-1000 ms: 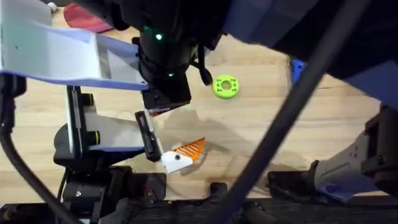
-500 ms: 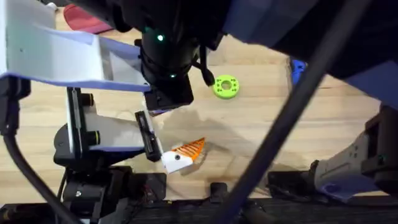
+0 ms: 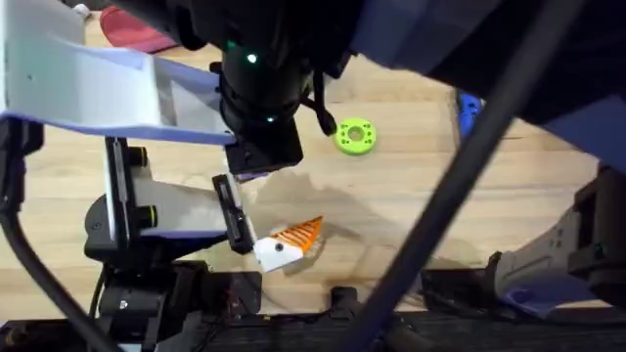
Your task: Pick up the gripper from the table and insert it into the empty holder that is missing its gripper. Then pick up a screw, insert it into the mounting hole, and use the screwdriver to tighten it. Finally, clean up the table by picking up the vegetable and placing it into the bucket.
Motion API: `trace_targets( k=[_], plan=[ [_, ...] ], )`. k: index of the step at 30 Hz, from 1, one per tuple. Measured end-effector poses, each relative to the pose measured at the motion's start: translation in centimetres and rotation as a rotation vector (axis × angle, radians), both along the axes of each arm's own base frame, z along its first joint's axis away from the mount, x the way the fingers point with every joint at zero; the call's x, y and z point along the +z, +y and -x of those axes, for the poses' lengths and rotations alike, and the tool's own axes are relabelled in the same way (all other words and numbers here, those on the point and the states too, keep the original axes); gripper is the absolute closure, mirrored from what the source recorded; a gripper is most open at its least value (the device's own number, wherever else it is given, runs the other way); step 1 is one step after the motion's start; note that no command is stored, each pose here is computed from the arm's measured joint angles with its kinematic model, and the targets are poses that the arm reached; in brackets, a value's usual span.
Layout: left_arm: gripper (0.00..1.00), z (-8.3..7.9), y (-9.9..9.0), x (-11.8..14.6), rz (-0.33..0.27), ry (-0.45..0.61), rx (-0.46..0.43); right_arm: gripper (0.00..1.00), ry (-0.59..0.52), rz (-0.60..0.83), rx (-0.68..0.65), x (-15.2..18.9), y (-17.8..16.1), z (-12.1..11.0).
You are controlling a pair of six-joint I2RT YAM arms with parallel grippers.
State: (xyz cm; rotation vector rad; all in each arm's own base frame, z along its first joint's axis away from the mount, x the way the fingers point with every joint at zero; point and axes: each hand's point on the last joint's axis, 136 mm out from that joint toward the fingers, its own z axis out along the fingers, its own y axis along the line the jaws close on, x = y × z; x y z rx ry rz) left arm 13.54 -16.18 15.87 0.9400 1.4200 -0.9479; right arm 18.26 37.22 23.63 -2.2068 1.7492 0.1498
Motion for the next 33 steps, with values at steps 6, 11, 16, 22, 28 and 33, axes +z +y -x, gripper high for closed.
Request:
trace_targets(
  k=[6, 11, 16, 22, 28, 33],
  plan=[
    [0.013, 0.0, 0.0, -0.01, 0.0, 0.0, 0.0, 0.995, -0.006, -0.012, 0.0, 0.11, 0.27, -0.14],
    [0.013, 0.0, 0.0, 0.0, 0.0, 0.0, 0.0, 0.995, -0.008, -0.015, 0.0, 0.14, 0.35, -0.18],
    [0.013, 0.0, 0.0, 0.0, 0.0, 0.0, 0.0, 0.995, -0.007, -0.014, 0.0, 0.13, 0.33, -0.17],
    [0.013, 0.0, 0.0, 0.0, 0.0, 0.0, 0.0, 0.995, 0.0, 0.0, 0.0, 0.0, 0.0, -0.01],
    [0.013, 0.0, 0.0, 0.0, 0.0, 0.0, 0.0, 0.995, -0.003, -0.006, 0.0, 0.05, 0.14, -0.07],
    [0.013, 0.0, 0.0, 0.0, 0.0, 0.0, 0.0, 0.995, -0.003, -0.006, 0.0, 0.06, 0.15, -0.07]
  ],
)
